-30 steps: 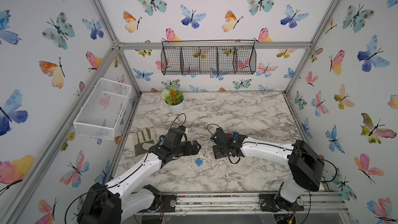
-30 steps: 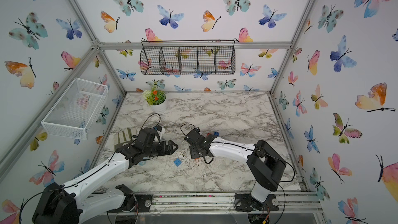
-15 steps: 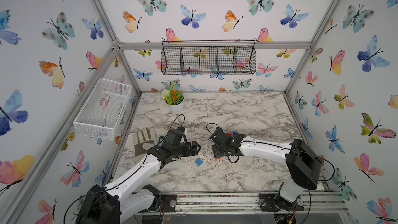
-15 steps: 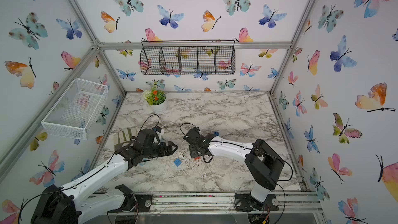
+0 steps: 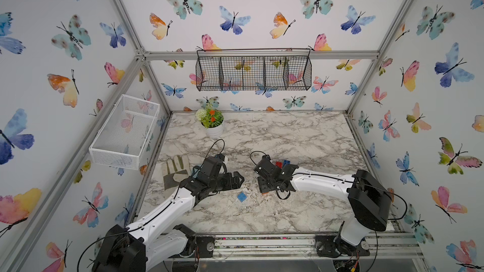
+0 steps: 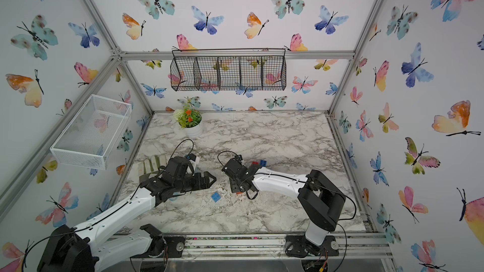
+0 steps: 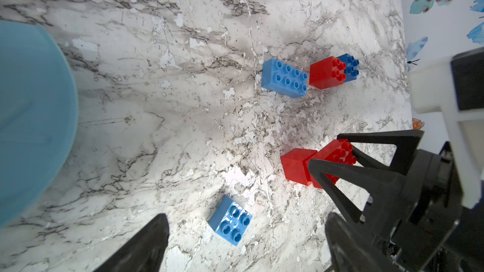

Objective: Assemble a giraffe with lego
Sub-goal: Assemble the lego brick with the lego brick.

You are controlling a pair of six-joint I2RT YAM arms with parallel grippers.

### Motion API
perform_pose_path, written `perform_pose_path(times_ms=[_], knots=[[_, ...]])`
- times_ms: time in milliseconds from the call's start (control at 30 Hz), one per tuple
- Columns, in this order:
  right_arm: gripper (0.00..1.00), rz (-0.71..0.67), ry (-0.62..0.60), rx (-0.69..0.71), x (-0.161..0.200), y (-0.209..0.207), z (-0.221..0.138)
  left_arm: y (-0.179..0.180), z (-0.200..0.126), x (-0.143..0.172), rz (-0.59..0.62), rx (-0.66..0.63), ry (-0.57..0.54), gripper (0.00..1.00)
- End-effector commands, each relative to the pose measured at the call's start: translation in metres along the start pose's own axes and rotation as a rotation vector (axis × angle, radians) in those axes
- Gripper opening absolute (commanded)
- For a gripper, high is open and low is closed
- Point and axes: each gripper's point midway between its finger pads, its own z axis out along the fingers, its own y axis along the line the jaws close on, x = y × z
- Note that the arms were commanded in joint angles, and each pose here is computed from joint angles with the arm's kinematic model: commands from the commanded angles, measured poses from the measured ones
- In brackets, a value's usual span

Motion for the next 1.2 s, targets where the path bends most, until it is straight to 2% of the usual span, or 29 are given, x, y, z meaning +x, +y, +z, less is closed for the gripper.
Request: perform_pose_path(times_ms=[0,200,467,933,1167], knots=[[0.54,-0.018,0.041,0.040,0.020,-0.011,0.002,0.000,-0.002,-0.002,-0.001,0.003,-0.018,0.92],[0.54,-0.005,0.043,0.057,0.026,-0.015,0.002,0.001,-0.001,-0.002,-0.004,0.000,-0.018,0.92],[0.54,0.018,0.007,0.046,0.013,-0.011,-0.007,0.000,0.000,-0.003,-0.010,0.004,-0.016,0.92],[0.53,0.020,0.097,0.105,0.050,-0.029,0.013,0.002,0.001,-0.001,-0.018,0.000,-0.011,0.92],[0.53,-0.002,0.111,0.116,0.051,-0.027,0.015,0.003,0.002,0.000,-0.021,-0.012,0.000,0.92]])
